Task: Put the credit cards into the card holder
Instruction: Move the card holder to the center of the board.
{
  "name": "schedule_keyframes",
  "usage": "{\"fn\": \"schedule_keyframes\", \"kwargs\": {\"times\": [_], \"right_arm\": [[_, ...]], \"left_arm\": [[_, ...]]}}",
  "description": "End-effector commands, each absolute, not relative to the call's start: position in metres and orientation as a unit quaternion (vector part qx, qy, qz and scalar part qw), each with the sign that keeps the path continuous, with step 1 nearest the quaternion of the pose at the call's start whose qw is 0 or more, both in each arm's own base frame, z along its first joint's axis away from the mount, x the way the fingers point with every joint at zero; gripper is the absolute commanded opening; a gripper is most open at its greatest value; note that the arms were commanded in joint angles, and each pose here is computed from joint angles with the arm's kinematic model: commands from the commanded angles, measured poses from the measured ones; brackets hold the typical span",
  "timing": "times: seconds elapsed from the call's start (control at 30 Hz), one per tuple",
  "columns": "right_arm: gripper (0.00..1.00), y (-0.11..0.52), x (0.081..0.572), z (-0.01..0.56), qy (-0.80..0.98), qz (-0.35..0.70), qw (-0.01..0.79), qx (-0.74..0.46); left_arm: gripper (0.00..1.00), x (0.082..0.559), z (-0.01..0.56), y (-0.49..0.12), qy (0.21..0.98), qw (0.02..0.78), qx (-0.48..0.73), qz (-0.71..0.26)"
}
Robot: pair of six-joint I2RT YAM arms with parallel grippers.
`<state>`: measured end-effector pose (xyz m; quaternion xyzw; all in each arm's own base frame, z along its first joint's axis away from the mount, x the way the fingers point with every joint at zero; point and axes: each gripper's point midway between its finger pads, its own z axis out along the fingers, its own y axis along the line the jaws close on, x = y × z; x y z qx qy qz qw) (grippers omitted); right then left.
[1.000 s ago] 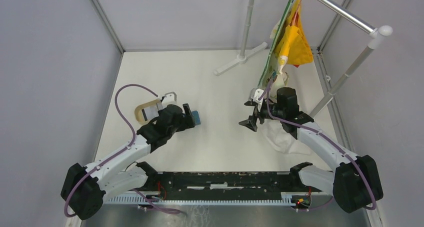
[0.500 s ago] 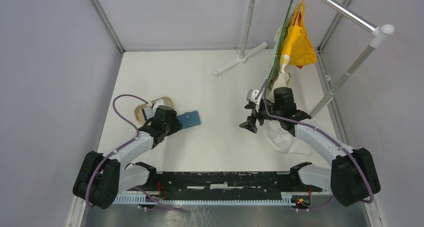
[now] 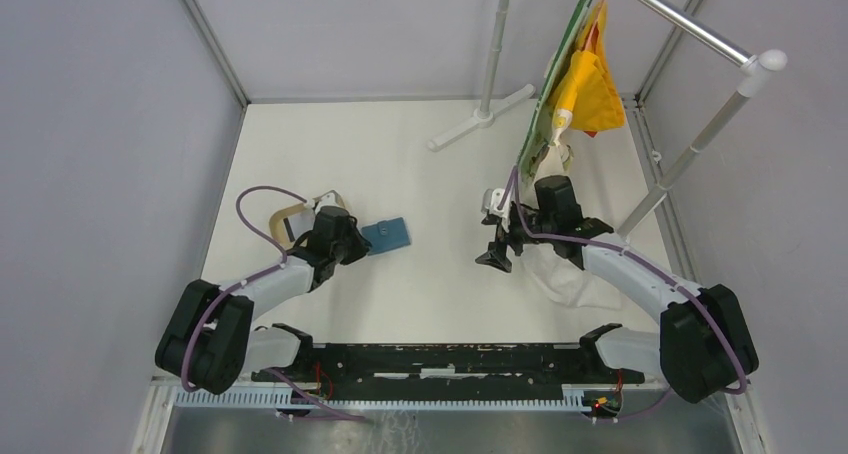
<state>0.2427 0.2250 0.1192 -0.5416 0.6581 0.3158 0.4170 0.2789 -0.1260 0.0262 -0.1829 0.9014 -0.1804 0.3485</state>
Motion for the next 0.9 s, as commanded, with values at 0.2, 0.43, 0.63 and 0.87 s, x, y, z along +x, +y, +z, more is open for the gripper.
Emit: {"fn": "schedule_keyframes", "kwargs": {"times": [0.2, 0.43, 0.63, 0.87], "right_arm": [[0.98, 0.232, 0.185, 0.098, 0.375, 0.249, 0.469, -0.76], [0.78, 0.245, 0.172, 0.086, 0.363, 0.273, 0.437, -0.776], [0.57, 0.258, 0.179, 0.074, 0.406, 0.259, 0.427, -0.766], [0.52, 0.251, 0.182, 0.05, 0.424, 0.229, 0.382, -0.788]], "left_arm": [[0.02, 0.238, 0.045, -0.219, 0.913, 0.336, 0.015, -0.232], [0.02, 0.208, 0.047, -0.283, 0.892, 0.346, 0.159, -0.242], [0.02, 0.197, 0.041, -0.32, 0.89, 0.334, 0.183, -0.251], [0.02, 0.187, 0.042, -0.335, 0.884, 0.337, 0.178, -0.27]]}}
